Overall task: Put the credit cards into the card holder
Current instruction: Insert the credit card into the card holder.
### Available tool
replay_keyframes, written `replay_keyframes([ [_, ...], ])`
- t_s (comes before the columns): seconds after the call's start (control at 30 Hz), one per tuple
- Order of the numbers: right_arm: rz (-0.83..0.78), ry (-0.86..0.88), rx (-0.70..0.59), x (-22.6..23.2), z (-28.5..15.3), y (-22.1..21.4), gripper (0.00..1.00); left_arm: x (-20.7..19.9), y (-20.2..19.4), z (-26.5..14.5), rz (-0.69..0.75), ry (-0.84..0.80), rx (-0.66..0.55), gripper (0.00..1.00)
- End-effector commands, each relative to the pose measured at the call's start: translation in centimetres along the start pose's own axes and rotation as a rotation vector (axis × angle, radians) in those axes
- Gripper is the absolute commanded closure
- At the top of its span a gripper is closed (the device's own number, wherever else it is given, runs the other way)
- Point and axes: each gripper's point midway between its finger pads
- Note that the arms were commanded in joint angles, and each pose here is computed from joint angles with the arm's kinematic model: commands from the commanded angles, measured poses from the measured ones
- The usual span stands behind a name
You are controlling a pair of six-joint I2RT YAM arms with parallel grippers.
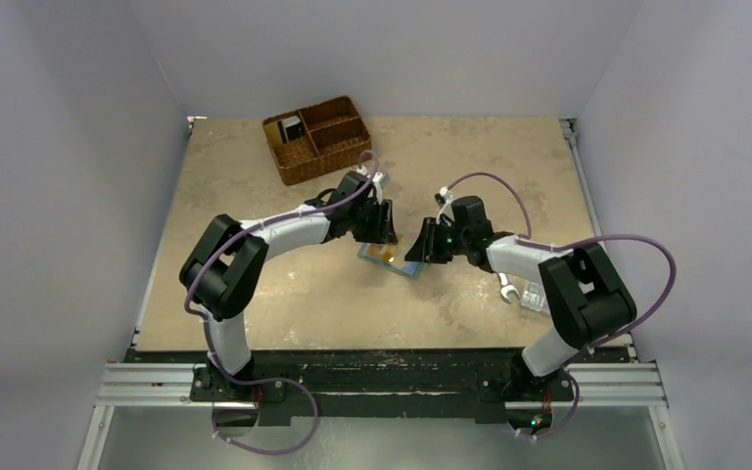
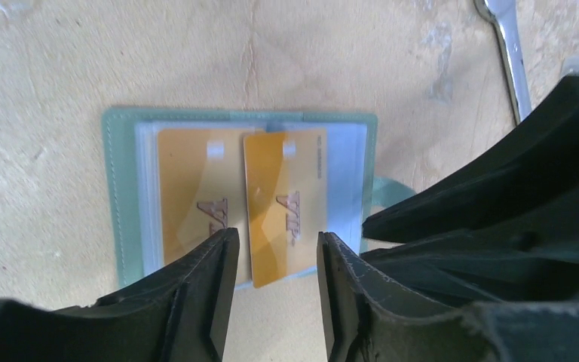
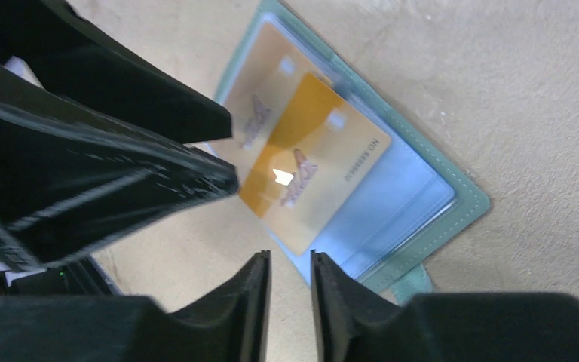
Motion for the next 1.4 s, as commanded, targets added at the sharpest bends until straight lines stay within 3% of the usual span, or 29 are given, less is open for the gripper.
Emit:
replay_keyframes([
  [0.0,0.025,-0.016,-0.017,-0.5,0.7,0.1,0.72,-0.3,1.5,1.0,0.021,-0.025,-0.014,0.58],
  [0.23,0.021,-0.118,-0.046,-2.8,0.1,-0.1,0.71,0.0,0.0,1.9,0.020,-0.042,0.018,0.43],
  [0.77,0.083,-0.044,-0.054,-4.6,-1.1,0.5,0.62,-6.9,-1.8,2.0,-0.072,-0.433,0.052,0.46],
  [1.0,0.077,-0.034,-0.052,-4.5,-1.2,0.6,0.60,-5.8,-1.5,2.6,-0.025,-0.358,0.056,0.44],
  [1.23,0.025,-0.078,-0.072,-5.0,-1.5,1.3,0.55,-2.9,0.1,-0.8,0.024,-0.142,-0.089,0.36],
  [1.37,0.032,-0.075,-0.050,-5.4,-0.9,1.0,0.56,-2.5,-0.2,-0.3,0.008,-0.132,-0.081,0.35],
])
Point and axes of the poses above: each gripper's point midway between its finger pads, its own z axis out along the fingers, its own x axis along the line the jaws close on, y = z × x, and after that the axes turned 1 degree about -z, right-handed
